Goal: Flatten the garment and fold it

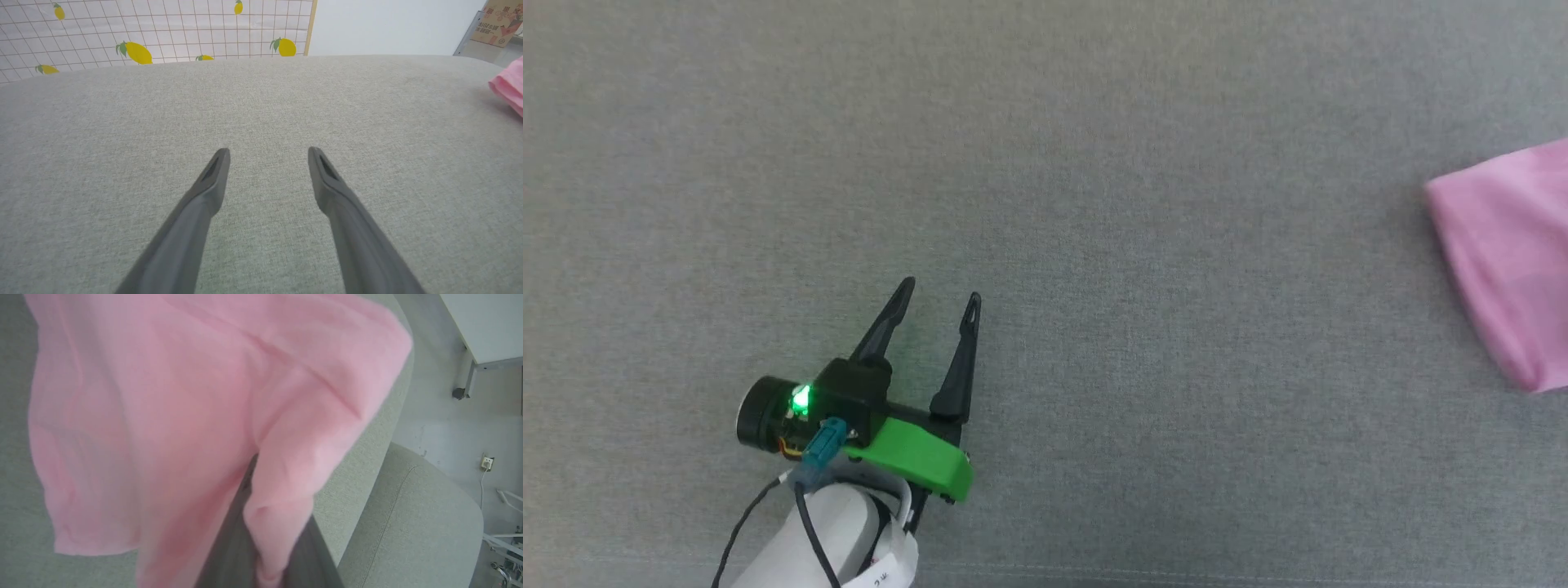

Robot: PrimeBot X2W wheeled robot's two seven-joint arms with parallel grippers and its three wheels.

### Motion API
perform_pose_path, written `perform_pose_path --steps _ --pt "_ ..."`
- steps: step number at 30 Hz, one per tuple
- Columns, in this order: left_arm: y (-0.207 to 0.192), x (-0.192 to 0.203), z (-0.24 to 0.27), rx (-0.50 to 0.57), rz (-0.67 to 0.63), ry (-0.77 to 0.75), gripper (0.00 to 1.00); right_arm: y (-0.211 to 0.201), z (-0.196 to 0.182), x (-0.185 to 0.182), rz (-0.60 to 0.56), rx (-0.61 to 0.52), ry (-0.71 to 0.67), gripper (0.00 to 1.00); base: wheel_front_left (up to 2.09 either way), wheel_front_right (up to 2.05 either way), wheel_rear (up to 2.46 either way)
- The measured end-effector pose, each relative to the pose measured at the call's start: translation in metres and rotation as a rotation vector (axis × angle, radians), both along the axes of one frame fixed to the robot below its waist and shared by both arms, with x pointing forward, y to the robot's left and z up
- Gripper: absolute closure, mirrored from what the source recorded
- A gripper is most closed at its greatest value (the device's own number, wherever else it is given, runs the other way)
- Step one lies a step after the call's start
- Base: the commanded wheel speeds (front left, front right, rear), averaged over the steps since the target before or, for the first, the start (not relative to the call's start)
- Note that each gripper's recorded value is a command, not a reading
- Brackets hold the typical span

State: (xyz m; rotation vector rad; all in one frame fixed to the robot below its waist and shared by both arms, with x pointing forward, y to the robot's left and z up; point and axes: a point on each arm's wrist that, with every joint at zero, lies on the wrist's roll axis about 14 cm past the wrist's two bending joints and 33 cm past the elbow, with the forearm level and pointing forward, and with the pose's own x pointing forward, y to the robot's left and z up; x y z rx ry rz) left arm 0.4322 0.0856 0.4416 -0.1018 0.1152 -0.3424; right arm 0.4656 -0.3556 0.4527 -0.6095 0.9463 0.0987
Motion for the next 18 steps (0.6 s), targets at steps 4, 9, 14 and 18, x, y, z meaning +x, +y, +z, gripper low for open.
perform_pose_path --steps 4,9,14,18 --pt "-0.006 0.008 -0.013 -0.007 -0.025 0.022 0.0 -0.053 -0.01 0.0 -0.137 -0.06 -0.006 1.0 0.0 0.0 0.0" --pt "-0.009 0.013 -0.03 -0.012 -0.041 0.053 0.0 -0.106 -0.029 -0.014 -0.296 -0.117 0.015 1.0 0.0 0.0 0.0" --pt "-0.006 0.016 -0.044 -0.011 -0.035 0.084 0.0 -0.145 -0.036 -0.019 -0.384 -0.181 -0.01 1.0 0.0 0.0 0.0" --pt "-0.001 0.017 -0.052 -0.007 -0.025 0.1 0.0 -0.156 -0.041 -0.013 -0.39 -0.213 -0.037 1.0 0.0 0.0 0.0"
